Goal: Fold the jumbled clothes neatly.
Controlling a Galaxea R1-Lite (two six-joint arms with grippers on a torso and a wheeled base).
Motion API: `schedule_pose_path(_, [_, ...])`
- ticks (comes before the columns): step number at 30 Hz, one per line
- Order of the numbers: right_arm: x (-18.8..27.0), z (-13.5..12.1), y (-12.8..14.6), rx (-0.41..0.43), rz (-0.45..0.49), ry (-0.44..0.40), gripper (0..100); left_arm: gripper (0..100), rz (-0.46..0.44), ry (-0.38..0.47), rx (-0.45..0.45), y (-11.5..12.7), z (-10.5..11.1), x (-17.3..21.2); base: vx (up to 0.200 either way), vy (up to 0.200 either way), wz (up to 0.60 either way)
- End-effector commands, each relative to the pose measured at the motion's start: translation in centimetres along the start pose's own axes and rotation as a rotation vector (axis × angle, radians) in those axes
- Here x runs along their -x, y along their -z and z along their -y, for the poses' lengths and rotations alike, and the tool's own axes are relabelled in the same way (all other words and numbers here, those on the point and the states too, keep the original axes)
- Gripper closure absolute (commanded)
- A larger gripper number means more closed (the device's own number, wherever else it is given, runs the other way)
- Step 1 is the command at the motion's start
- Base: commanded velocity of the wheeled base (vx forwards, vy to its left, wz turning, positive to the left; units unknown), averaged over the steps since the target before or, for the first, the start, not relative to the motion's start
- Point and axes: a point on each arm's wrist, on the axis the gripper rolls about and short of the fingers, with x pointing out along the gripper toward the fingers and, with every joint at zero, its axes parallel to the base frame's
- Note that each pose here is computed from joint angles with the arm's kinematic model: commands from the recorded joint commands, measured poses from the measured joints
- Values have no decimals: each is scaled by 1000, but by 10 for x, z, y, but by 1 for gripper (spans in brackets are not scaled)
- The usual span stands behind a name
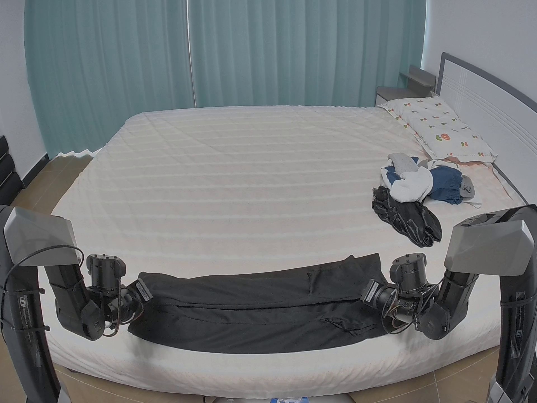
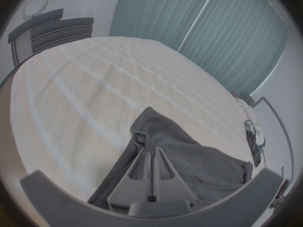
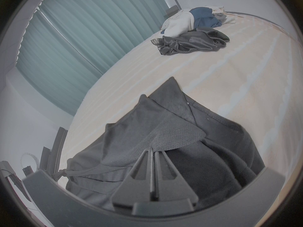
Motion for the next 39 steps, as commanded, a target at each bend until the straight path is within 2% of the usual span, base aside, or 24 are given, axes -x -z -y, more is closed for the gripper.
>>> schedule_pose_path(1, [-2, 5, 6, 5, -21, 19, 100, 100, -34, -23, -18, 9, -5, -1, 0, 0, 0])
schedule_pose_path(12, [-1, 5, 6, 5, -20, 21, 100, 100, -25, -19, -17, 7, -4, 1, 0, 0, 0])
schedule_pose_path(13, [-3, 6, 7, 6, -25, 25, 100, 0, -24, -18, -19, 6, -4, 3, 0, 0, 0])
schedule_pose_path(18, [-4, 7, 8, 7, -29, 27, 100, 0, -32, -28, -49, 8, -6, 6, 0, 0, 0])
schedule_pose_path(19, [-3, 6, 8, 6, -28, 26, 0, 0, -36, -31, -61, 9, -6, 7, 0, 0, 0])
schedule_pose_path(22, [1, 3, 3, 2, -8, 9, 0, 0, -36, -33, -98, 9, -7, 14, 0, 0, 0])
schedule_pose_path(25, [11, -4, -7, -4, 25, -18, 0, 0, -15, -32, -97, 5, -6, 14, 0, 0, 0])
schedule_pose_path(30, [32, -12, -41, -37, 117, -71, 0, 0, 81, -29, -41, -25, -11, 18, 0, 0, 0])
schedule_pose_path(33, [31, -10, -54, -49, 77, -112, 0, 0, 103, -19, -5, -47, -8, 17, 0, 0, 0])
schedule_pose_path(39, [13, -1, -77, -79, 32, -167, 0, 0, -26, 50, 103, -82, 13, -7, 0, 0, 0])
